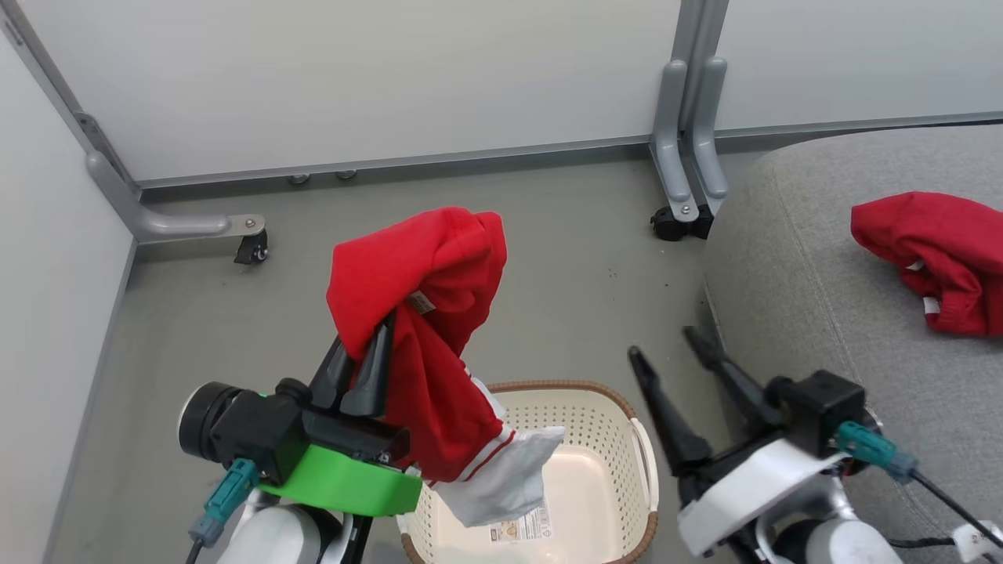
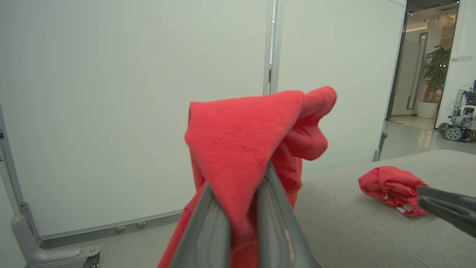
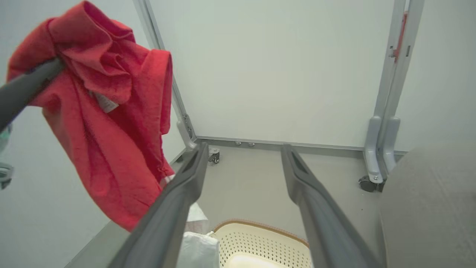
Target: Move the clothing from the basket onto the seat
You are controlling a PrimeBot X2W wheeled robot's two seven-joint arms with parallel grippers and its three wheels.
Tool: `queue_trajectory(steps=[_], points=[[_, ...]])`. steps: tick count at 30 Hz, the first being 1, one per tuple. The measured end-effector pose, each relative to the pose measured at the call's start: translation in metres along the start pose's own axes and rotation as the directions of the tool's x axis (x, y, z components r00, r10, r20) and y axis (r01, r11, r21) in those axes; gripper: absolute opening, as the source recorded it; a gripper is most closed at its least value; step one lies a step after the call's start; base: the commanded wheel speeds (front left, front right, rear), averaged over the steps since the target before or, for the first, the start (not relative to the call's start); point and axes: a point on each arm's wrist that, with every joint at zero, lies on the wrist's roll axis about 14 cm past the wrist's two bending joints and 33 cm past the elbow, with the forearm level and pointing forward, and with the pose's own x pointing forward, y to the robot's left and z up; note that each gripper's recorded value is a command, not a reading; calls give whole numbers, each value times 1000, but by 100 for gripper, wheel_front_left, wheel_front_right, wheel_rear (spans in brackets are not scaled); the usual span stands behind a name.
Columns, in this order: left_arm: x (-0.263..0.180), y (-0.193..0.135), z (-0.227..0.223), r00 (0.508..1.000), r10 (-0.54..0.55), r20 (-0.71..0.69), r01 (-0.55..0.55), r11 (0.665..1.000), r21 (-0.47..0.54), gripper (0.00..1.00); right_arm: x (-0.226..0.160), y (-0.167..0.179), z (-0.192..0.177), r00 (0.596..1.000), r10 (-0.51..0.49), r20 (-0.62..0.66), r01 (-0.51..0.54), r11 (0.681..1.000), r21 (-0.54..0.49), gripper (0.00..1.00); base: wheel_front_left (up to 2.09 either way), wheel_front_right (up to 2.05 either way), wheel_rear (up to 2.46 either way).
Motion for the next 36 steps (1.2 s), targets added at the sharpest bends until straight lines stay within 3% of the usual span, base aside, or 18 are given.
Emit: queue_trajectory(steps=[5, 10, 14, 19, 35, 36], points=[[0, 2, -1, 1000, 5, -4, -5, 1000, 1, 0, 19, 54, -11, 980, 194, -34, -192, 980, 48, 100, 0, 0, 0], [0, 5, 0, 1000, 6, -3, -6, 1000, 6, 0, 32, 109, -15, 928, 371, -28, -366, 925, 104, 100, 0, 0, 0], [1, 7, -1, 1000, 12, -5, -12, 1000, 7, 0, 41, 136, -23, 888, 459, -40, -452, 884, 117, 100, 0, 0, 0], [2, 9, -2, 1000, 16, -8, -16, 1000, 6, 0, 55, 149, -34, 860, 506, -70, -498, 861, 99, 100, 0, 0, 0], [6, -3, -9, 999, -27, -20, 26, 999, -20, 0, 92, 161, -51, 822, 560, -106, -555, 829, 69, 100, 0, 0, 0], [6, -3, -9, 999, -26, -21, 26, 999, -20, 0, 93, 164, -51, 818, 567, -102, -561, 824, 76, 76, 0, 0, 0]])
